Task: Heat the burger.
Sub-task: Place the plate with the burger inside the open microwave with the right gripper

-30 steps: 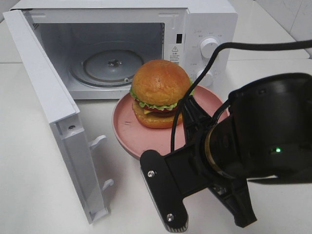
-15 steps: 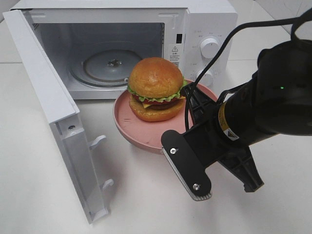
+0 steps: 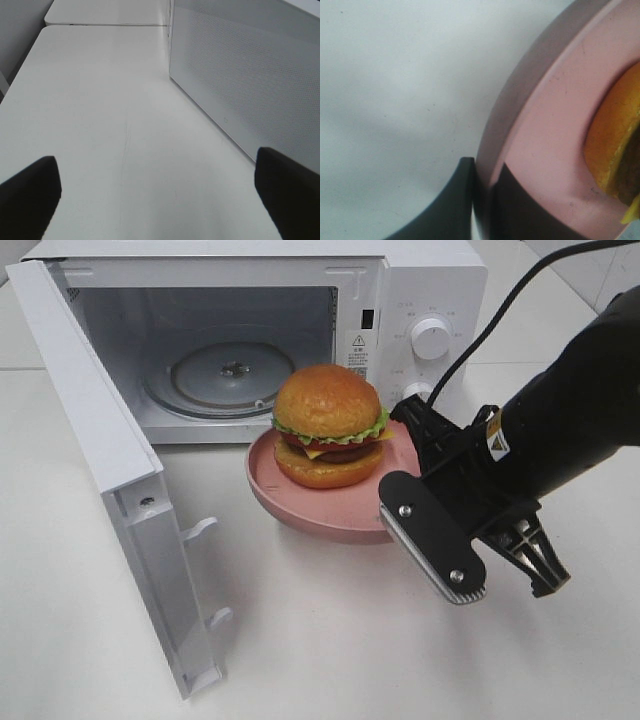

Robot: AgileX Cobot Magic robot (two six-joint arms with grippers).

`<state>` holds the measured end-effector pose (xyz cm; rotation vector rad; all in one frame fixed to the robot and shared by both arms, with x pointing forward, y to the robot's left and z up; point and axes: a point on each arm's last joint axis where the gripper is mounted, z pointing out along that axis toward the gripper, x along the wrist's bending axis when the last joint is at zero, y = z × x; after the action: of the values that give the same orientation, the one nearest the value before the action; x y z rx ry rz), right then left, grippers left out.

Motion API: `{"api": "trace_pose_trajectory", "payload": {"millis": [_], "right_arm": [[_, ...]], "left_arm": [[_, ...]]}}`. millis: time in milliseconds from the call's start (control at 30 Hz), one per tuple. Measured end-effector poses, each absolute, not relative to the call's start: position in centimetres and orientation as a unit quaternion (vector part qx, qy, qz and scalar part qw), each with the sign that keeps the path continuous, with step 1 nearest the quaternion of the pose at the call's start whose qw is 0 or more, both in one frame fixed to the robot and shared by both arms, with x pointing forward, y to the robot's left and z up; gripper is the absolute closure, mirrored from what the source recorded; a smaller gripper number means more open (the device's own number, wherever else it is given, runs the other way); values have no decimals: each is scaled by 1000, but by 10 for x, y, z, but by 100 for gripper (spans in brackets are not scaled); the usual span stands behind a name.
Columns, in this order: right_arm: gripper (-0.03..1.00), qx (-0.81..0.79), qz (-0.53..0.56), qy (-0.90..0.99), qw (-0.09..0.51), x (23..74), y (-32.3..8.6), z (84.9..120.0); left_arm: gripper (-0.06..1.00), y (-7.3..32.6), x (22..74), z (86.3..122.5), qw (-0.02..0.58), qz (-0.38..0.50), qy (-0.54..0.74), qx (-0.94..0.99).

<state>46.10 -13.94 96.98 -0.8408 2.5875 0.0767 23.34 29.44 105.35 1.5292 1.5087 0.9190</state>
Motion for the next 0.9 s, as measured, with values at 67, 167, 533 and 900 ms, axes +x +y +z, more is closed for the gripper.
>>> {"api": "trace_pose_trajectory", "payload": {"millis": [67,167,533,900], "right_arm": [[91,-307,34,927,213,466,-140,974],[91,-316,44,922,220,472,-141,979],[91,-346,49,907,234,474,-139,981],[91,-360,48,901,237,474,-133,978]], "left_arm": [[-5,294,233,1054,392,362,594,602],[-5,294,233,1054,392,362,594,602],[-5,294,233,1054,392,362,594,602],[-5,294,233,1054,392,362,594,602]]}}
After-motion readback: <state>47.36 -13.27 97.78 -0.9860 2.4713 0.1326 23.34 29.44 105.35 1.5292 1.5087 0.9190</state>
